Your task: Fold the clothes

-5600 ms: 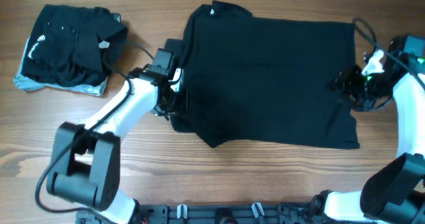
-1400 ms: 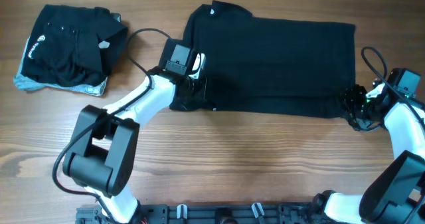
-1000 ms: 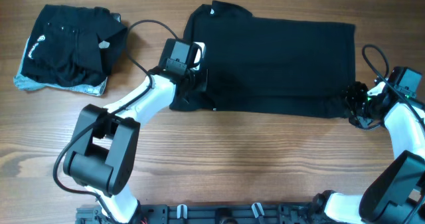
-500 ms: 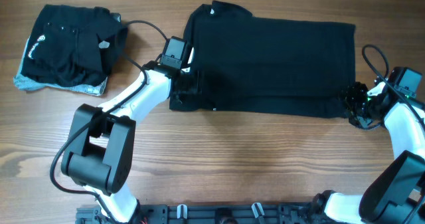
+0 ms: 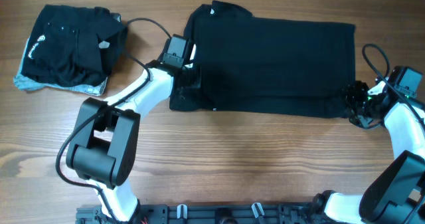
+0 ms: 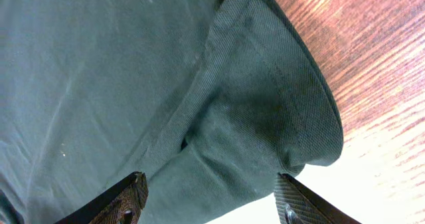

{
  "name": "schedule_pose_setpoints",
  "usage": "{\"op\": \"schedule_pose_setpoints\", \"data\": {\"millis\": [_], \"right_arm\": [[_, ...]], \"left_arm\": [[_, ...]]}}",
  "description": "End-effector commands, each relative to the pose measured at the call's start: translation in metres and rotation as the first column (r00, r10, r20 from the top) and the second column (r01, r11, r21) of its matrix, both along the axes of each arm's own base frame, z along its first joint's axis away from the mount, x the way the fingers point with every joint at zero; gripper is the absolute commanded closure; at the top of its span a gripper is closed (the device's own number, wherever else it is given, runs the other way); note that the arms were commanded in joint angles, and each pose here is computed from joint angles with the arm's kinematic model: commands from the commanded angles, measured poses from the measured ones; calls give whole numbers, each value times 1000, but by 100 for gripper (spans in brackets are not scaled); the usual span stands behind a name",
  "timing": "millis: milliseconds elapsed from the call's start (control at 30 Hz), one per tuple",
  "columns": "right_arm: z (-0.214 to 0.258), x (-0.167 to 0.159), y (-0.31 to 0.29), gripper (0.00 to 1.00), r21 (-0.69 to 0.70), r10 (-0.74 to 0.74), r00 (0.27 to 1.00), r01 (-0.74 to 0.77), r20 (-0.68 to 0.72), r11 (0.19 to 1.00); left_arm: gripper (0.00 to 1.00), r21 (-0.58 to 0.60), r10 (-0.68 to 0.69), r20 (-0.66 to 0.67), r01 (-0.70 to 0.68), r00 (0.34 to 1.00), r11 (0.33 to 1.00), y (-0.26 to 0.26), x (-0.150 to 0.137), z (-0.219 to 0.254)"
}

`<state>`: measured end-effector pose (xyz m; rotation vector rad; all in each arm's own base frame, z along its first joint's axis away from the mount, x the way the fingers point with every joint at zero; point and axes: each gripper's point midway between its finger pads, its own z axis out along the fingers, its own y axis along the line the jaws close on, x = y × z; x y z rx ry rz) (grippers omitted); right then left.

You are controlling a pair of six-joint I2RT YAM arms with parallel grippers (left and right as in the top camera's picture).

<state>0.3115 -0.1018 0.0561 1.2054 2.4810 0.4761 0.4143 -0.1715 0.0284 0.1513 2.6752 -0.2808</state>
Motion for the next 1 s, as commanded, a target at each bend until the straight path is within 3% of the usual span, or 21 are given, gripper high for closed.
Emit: {"op": "schedule_pose_setpoints", "data": {"millis": [0, 167, 200, 233, 267, 367, 533, 667, 767, 900, 967], "right_arm": [[1, 6, -4, 34, -19, 0, 1000, 0, 9, 1000], [2, 8, -5, 34, -23, 0, 1000, 0, 17, 1000], [2, 8, -5, 34, -23, 0, 1000, 0, 16, 1000], [2, 8, -5, 34, -23, 0, 1000, 0, 16, 1000], [2, 8, -5, 34, -23, 0, 1000, 0, 17, 1000], [2, 8, -5, 34, -23, 0, 1000, 0, 16, 1000], [0, 6, -7, 34, -45, 18, 1000, -17, 8, 999], [-13, -26, -13, 32, -91, -30, 988, 16, -152, 996], [-22, -48, -10, 28, -91, -57, 968, 36, -243, 995], [-28, -54, -7, 25, -83, -55, 963, 35, -263, 996], [-28, -54, -7, 23, -83, -55, 963, 34, -262, 996]], "left_arm": [[95, -43, 23, 100, -18, 995, 999, -9, 36, 39], [95, -57, 48, 156, -39, 987, 998, -6, 56, 65], [84, -59, 47, 160, -38, 986, 998, -6, 57, 66], [55, -59, 47, 159, -39, 986, 998, -6, 57, 66], [42, -55, 47, 149, -39, 988, 998, -5, 55, 64], [35, -13, 51, 99, -50, 994, 999, 4, 45, 55], [37, 94, 94, -75, -87, 993, 992, 36, 9, 32], [34, 169, 156, -261, -114, 953, 979, 69, -33, 11], [27, 93, 147, -318, -123, 937, 988, 69, -47, -9], [23, 21, 121, -315, -120, 941, 993, 61, -52, -28], [28, 13, 119, -294, -121, 948, 993, 61, -51, -36]]}}
